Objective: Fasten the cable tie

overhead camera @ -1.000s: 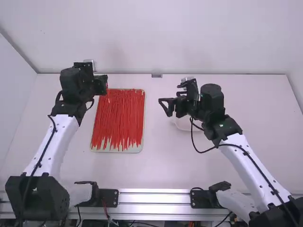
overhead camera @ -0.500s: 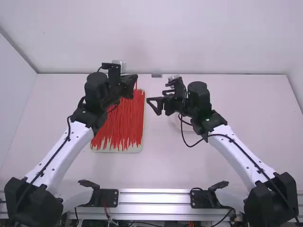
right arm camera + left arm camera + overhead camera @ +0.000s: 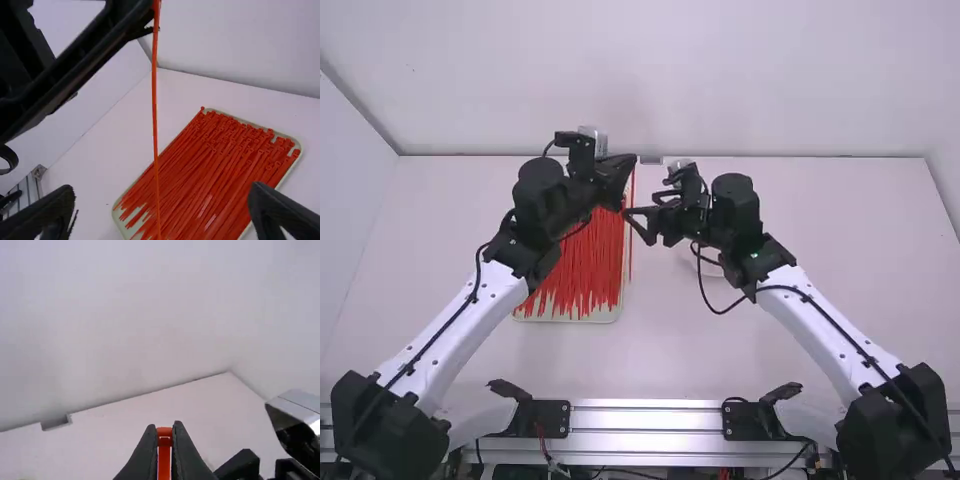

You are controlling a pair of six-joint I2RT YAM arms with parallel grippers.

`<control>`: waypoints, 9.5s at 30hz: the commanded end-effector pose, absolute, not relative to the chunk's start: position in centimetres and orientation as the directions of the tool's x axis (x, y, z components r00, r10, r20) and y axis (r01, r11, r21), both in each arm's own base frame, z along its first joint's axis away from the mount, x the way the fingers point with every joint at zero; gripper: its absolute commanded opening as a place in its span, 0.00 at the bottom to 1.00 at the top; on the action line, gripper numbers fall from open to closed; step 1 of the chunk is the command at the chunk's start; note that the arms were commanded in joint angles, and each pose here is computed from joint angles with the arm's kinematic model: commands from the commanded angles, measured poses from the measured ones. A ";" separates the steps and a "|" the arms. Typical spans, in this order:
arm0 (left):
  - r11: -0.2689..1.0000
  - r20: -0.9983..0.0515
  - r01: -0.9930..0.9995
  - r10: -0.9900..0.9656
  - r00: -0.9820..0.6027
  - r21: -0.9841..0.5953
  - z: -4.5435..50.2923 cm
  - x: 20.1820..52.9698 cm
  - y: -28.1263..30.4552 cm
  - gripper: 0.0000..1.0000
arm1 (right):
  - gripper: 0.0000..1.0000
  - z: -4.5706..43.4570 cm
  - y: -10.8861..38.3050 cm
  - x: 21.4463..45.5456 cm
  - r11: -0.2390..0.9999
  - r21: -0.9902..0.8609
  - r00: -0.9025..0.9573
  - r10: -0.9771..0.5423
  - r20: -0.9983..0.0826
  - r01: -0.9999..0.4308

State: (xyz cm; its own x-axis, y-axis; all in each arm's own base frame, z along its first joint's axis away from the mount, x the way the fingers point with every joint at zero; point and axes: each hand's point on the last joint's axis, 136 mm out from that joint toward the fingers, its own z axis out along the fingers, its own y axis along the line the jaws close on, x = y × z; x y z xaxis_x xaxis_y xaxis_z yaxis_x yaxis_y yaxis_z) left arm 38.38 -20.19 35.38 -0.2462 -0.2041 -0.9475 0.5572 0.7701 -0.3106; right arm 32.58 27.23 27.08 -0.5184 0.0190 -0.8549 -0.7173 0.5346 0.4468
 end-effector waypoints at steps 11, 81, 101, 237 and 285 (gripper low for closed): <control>0.695 -0.934 0.625 -0.240 -0.266 -0.356 36.4 37.2 -21.7 0.02 | 0.68 28.9 27.9 32.5 0.510 0.441 -0.495 0.034 -0.869 -0.739; -0.109 -0.991 0.986 -0.034 -0.129 -0.125 42.3 32.8 -24.7 0.83 | 0.00 34.0 24.2 30.1 0.167 0.147 -0.149 0.002 -0.989 -0.975; -0.108 -0.990 0.986 -0.050 -0.133 -0.127 42.6 32.6 -25.8 0.20 | 0.00 34.5 24.4 29.9 0.156 0.127 -0.127 0.012 -0.992 -0.979; 0.384 -0.963 0.885 -0.156 -0.219 -0.264 45.6 42.2 -18.5 0.99 | 0.00 32.7 12.8 41.1 0.783 0.209 -0.311 0.021 -0.950 -0.586; 0.436 -0.933 0.827 -0.221 -0.284 -0.355 45.5 42.3 -24.6 1.00 | 0.00 31.1 13.8 35.6 0.829 -0.344 -0.294 -0.229 -0.928 0.440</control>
State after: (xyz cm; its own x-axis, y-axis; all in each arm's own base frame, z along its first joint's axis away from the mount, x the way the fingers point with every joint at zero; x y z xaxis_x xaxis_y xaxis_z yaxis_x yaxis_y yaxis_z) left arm 42.21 -24.61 45.24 -0.2906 -0.2092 -0.9337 0.8313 0.4279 -0.3547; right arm 35.99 14.39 29.04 -0.3398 -0.2525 -0.9060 0.3703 0.8496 -0.3756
